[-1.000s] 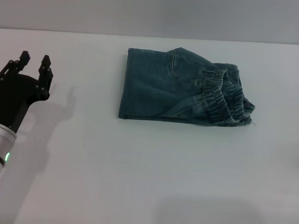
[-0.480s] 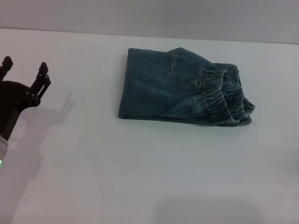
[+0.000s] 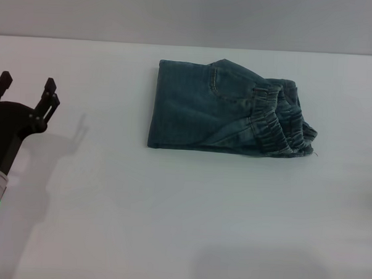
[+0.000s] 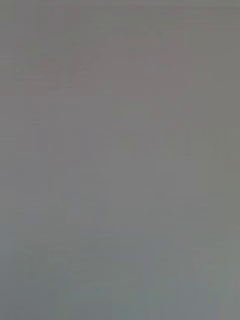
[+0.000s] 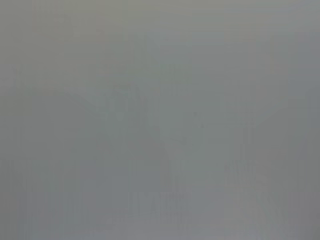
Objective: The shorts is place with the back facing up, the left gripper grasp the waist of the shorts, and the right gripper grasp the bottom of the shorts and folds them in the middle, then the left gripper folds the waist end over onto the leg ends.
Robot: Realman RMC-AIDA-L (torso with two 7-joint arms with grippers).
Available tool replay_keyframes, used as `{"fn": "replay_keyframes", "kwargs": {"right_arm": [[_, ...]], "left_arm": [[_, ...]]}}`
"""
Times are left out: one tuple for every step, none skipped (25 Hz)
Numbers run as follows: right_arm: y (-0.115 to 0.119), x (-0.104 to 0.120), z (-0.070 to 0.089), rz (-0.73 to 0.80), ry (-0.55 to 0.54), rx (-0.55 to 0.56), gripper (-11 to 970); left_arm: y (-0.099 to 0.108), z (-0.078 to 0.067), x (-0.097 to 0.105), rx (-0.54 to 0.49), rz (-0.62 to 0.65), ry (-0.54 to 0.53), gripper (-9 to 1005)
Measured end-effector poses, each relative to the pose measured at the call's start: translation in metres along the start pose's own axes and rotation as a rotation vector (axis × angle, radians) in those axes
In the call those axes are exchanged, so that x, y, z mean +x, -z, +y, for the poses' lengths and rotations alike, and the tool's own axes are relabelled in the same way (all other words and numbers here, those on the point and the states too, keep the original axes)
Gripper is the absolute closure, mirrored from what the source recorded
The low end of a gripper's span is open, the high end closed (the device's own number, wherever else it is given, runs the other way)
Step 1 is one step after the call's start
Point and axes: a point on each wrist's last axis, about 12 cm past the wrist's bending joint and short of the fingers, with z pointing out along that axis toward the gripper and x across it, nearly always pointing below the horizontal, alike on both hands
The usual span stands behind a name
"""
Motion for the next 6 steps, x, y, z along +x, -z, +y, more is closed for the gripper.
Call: {"fn": "replay_keyframes", "kwargs": {"right_arm": [[-0.0003, 0.0004, 0.0002, 0.002, 0.0, -0.001, 380], [-0.0009, 0.0008, 0.0005, 0.004, 0.0, -0.002, 380], [-0.0025, 0.0013, 0.0012, 0.006, 0.0, -0.006, 380], [-0.0032, 0.0016, 0.0016, 0.008, 0.0, -0.008, 380], [-0.0045, 0.0018, 0.0019, 0.009, 0.0, -0.01, 380], [-0.0058, 0.0021, 0.0022, 0.01, -0.001, -0.011, 380]], "left_arm": [[-0.0005, 0.0001, -0.0002, -0.001, -0.001, 0.001, 186], [-0.0009, 0.0001, -0.0005, -0.003, -0.002, 0.003, 186], [-0.0016, 0.0001, -0.0009, -0.006, -0.005, 0.005, 186], [-0.0019, 0.0002, -0.0012, -0.008, -0.006, 0.008, 186], [-0.0023, 0.0006, -0.0016, -0.013, -0.008, 0.011, 186], [-0.0023, 0.0009, -0.0017, -0.016, -0.009, 0.012, 186]]}}
